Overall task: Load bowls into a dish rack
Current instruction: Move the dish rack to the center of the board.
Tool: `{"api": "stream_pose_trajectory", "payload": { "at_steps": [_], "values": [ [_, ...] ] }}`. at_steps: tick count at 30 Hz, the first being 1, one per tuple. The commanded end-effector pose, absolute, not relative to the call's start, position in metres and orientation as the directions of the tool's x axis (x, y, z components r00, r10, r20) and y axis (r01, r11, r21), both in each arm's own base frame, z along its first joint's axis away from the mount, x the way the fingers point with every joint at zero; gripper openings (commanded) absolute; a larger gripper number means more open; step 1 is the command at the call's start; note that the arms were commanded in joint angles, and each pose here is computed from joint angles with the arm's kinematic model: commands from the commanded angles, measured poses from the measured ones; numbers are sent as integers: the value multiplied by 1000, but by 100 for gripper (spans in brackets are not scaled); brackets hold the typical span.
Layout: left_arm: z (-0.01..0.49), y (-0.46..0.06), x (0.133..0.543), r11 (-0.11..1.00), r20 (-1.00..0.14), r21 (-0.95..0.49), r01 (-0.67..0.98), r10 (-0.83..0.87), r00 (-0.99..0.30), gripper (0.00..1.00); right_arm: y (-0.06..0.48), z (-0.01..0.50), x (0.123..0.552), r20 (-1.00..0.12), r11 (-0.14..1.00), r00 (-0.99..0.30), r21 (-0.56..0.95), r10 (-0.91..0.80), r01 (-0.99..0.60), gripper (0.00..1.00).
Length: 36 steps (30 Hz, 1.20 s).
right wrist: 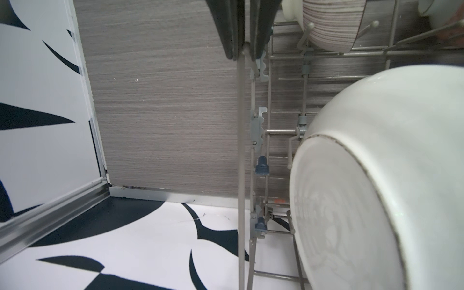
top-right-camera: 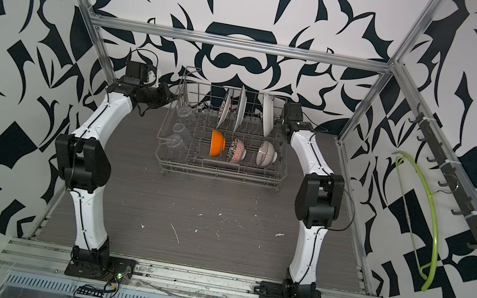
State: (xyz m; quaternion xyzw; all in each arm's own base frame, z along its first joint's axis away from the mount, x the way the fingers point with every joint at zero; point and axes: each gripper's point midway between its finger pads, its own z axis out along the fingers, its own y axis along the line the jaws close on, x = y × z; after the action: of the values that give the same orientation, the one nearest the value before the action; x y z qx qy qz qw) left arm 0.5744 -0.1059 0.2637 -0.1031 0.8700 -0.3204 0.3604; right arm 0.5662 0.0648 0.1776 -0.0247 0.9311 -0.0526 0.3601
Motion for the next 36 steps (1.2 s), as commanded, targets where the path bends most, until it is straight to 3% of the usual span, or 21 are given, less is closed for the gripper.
{"api": "stream_pose_trajectory", "payload": {
  "at_steps": [1, 9, 12, 14, 16, 17, 18, 19, 30, 36],
  "values": [
    [259, -103, 585, 776, -557, -629, 46, -408, -723, 0, 102, 161, 570, -647, 994, -756, -27, -99, -107, 0],
    [256, -101, 589, 773, -550, -633, 36, -416, -724, 1, 103, 161, 579, -644, 992, -756, -39, -115, -118, 0],
    [254, -101, 585, 780, -548, -625, 37, -405, -732, 6, 103, 159, 577, -640, 992, -760, -40, -114, -116, 0],
    [253, -97, 581, 793, -554, -609, 34, -394, -734, 22, 103, 159, 575, -641, 992, -759, -33, -112, -119, 6],
    [256, -91, 577, 807, -567, -590, 28, -389, -726, 37, 103, 164, 572, -651, 993, -752, -25, -101, -112, 29],
    [258, -87, 575, 820, -582, -572, 25, -384, -717, 94, 102, 168, 572, -664, 994, -741, -21, -96, -110, 55],
    [264, -82, 572, 832, -599, -554, 23, -380, -705, 99, 103, 173, 570, -677, 994, -730, -17, -92, -109, 73],
    [268, -75, 569, 845, -615, -534, 15, -376, -693, 99, 102, 180, 569, -691, 994, -717, -17, -88, -106, 93],
    [374, 8, 503, 887, -778, -458, -60, -433, -456, 99, 55, 299, 542, -830, 994, -554, -98, -55, 49, 95],
    [383, 19, 464, 903, -798, -416, -110, -420, -432, 99, 29, 343, 511, -870, 982, -493, -104, -14, 155, 100]
  ]
}}
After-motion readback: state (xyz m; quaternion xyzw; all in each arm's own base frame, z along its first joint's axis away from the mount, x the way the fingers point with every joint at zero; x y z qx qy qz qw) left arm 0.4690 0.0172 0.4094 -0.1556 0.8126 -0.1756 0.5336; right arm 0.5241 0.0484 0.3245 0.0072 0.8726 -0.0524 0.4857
